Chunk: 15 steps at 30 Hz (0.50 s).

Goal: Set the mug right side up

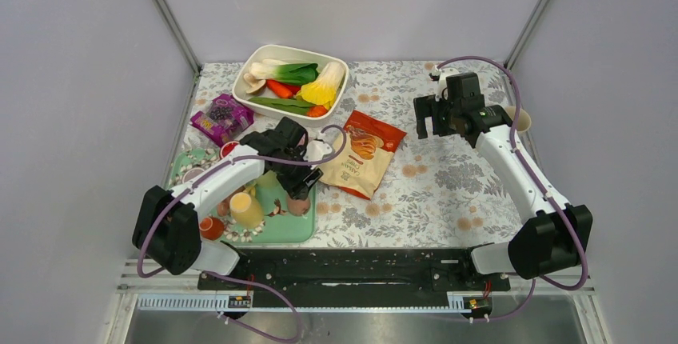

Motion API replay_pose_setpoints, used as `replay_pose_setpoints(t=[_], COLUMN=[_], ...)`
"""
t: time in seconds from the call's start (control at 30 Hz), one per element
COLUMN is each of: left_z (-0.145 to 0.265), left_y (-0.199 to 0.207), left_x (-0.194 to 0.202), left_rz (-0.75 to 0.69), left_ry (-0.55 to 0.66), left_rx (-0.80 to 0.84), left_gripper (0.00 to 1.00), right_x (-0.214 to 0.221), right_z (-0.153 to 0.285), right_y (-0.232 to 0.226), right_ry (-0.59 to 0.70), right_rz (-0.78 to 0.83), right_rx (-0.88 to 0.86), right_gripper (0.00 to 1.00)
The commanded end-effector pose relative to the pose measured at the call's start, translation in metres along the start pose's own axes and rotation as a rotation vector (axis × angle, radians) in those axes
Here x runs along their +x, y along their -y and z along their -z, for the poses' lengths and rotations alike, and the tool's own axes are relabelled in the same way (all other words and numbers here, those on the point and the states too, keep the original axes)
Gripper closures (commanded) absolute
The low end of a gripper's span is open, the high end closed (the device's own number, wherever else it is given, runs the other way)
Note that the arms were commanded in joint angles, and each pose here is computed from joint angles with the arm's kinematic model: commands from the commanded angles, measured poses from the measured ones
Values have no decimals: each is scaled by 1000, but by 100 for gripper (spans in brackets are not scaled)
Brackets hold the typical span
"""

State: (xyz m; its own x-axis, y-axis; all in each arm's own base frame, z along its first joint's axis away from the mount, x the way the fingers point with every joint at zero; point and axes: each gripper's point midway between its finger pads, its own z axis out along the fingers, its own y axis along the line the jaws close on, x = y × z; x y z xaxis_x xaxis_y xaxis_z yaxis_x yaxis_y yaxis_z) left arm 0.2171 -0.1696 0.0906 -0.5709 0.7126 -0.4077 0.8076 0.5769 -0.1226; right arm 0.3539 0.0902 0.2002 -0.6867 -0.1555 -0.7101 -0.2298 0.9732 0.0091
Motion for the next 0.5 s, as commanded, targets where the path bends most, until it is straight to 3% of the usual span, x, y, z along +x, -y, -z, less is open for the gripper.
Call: replay_pose_setpoints(t=[0.0, 0.13, 0.27, 0.37, 0.47], left_z=[4, 15, 30, 37, 46], left_y=[10, 17, 29, 30, 24], left_x=[23, 34, 25, 4, -22], left_rz=[-121, -251, -307, -239, -80], left_ry=[-74, -109, -66, -1, 61], left_rx=[77, 131, 197, 184, 152], left_gripper=[42, 36, 25, 19, 20], right_x=[-11, -11, -10, -8, -8], right_z=[7, 7, 7, 7, 8], right_y=[-4, -4, -4, -4, -4], right_ry=[57, 59, 57, 53, 58], right_rz=[17, 16, 17, 18, 20], right_rx=[-7, -9, -8, -6, -6], right_gripper=[0, 1, 0, 0, 0])
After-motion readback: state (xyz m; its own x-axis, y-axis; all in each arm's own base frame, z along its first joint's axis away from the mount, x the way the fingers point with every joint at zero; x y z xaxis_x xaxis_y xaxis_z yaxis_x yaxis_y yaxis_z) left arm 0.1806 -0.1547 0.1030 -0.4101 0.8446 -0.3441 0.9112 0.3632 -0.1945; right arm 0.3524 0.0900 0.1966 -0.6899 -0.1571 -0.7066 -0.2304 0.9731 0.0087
